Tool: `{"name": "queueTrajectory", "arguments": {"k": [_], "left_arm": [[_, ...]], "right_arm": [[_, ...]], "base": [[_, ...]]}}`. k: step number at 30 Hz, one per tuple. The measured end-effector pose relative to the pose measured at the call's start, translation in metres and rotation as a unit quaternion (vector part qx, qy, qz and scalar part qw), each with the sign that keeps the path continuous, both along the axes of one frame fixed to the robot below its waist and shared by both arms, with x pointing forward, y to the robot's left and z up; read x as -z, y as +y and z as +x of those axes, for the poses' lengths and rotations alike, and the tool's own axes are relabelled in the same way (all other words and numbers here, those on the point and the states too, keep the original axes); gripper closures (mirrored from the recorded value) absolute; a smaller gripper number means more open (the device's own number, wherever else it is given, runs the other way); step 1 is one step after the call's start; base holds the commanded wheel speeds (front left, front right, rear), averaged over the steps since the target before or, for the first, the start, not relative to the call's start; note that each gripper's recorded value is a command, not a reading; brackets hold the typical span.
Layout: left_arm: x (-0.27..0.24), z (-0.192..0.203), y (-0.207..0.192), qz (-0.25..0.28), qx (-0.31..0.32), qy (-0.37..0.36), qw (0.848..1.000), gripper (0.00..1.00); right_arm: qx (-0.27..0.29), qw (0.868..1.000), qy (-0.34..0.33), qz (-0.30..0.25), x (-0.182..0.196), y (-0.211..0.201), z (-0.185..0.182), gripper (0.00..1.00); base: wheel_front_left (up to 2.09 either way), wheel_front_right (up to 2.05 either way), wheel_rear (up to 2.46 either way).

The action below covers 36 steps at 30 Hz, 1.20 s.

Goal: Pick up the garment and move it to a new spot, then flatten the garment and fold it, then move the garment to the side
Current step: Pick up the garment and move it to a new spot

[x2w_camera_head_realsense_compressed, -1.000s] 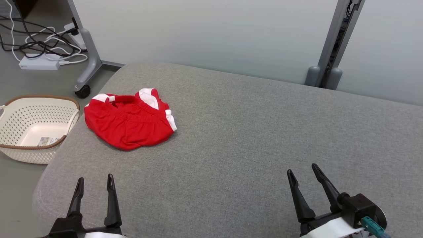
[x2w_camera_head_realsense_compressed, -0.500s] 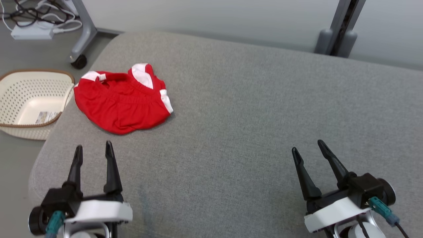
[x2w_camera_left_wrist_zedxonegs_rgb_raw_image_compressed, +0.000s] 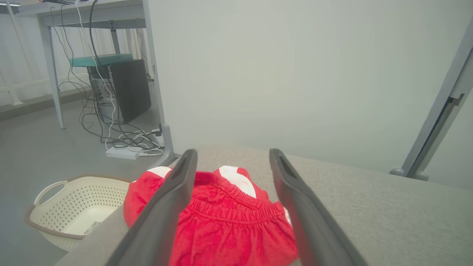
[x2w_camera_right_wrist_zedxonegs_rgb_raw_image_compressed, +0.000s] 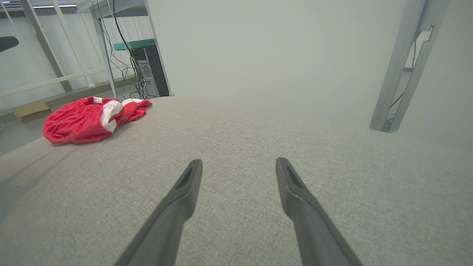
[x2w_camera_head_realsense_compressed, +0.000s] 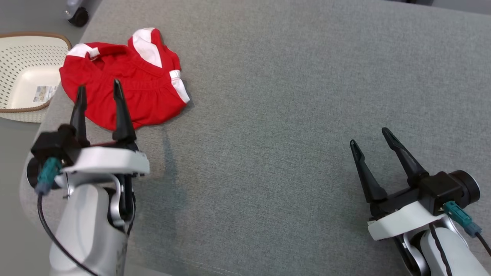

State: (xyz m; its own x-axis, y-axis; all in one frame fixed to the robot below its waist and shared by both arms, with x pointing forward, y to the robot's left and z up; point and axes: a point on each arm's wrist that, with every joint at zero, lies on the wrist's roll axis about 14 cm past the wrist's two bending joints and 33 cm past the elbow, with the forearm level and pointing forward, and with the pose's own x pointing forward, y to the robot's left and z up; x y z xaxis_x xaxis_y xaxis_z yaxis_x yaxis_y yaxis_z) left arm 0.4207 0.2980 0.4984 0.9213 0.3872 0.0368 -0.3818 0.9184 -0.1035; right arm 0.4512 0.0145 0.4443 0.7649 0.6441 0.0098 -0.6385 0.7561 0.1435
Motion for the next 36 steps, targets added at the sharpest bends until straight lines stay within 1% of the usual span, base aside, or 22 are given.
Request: {"name": "queueTrajectory", "arguments": {"k": [2,6,10,12,13,14,17,21,26,28,30,31,32,35,36], "left_arm": [[0.01,0.013,0.004,-0.003,-0.001,0.015,1.0,0.0],[0.037,0.038,0.009,-0.027,-0.004,0.058,0.998,0.0],[0.062,0.061,0.016,-0.06,-0.009,0.119,0.991,0.0],[0.074,0.069,0.019,-0.073,-0.01,0.154,0.985,0.0],[0.082,0.071,0.02,-0.085,-0.012,0.173,0.981,0.0],[0.1,0.073,0.02,-0.106,-0.011,0.219,0.97,0.0],[0.119,0.078,0.013,-0.13,0.008,0.276,0.952,0.0],[0.143,0.074,0.002,-0.16,0.027,0.357,0.92,0.0],[0.156,0.07,-0.008,-0.181,0.049,0.42,0.888,0.0],[0.159,0.069,-0.01,-0.179,0.056,0.438,0.879,0.0],[0.161,0.07,-0.009,-0.17,0.059,0.445,0.877,0.0],[0.161,0.07,-0.01,-0.167,0.062,0.447,0.877,0.02],[0.161,0.072,-0.009,-0.161,0.064,0.445,0.879,1.0],[0.158,0.077,-0.008,-0.141,0.068,0.424,0.892,1.0],[0.155,0.079,-0.007,-0.136,0.067,0.412,0.899,1.0]], "right_arm": [[0.004,1.0,0.004,-0.003,0.006,-0.004,0.003,0.0],[0.016,1.0,0.006,-0.007,0.011,-0.013,0.01,0.0],[0.021,1.0,0.011,-0.011,0.019,-0.018,0.012,0.0],[0.023,1.0,0.013,-0.013,0.022,-0.021,0.014,0.0],[0.023,1.0,0.012,-0.015,0.023,-0.022,0.015,0.0],[0.025,0.999,0.01,-0.017,0.024,-0.024,0.018,0.0],[0.028,0.999,0.012,-0.021,0.028,-0.028,0.021,0.0],[0.035,0.999,0.014,-0.024,0.031,-0.034,0.022,0.0],[0.045,0.999,0.013,-0.021,0.029,-0.038,0.024,0.0],[0.049,0.999,0.012,-0.02,0.027,-0.039,0.025,0.0],[0.053,0.998,0.012,-0.018,0.026,-0.041,0.025,0.0],[0.055,0.998,0.012,-0.017,0.026,-0.042,0.025,0.0],[0.057,0.998,0.012,-0.016,0.025,-0.042,0.025,0.0],[0.06,0.998,0.01,-0.014,0.023,-0.043,0.025,0.0],[0.061,0.998,0.01,-0.014,0.021,-0.043,0.025,0.0]], "base": [[0.0,0.0,0.0],[0.0,0.0,0.0],[0.0,0.0,0.0],[0.0,0.0,0.0],[0.0,0.0,0.0],[0.0,0.0,0.0],[0.0,0.0,0.0],[0.0,0.0,0.0],[0.0,0.0,0.0],[0.0,0.0,0.0],[0.0,0.0,0.0],[0.0,0.0,0.0],[0.0,0.0,0.0],[0.0,0.0,0.0],[0.0,0.0,0.0]]}}
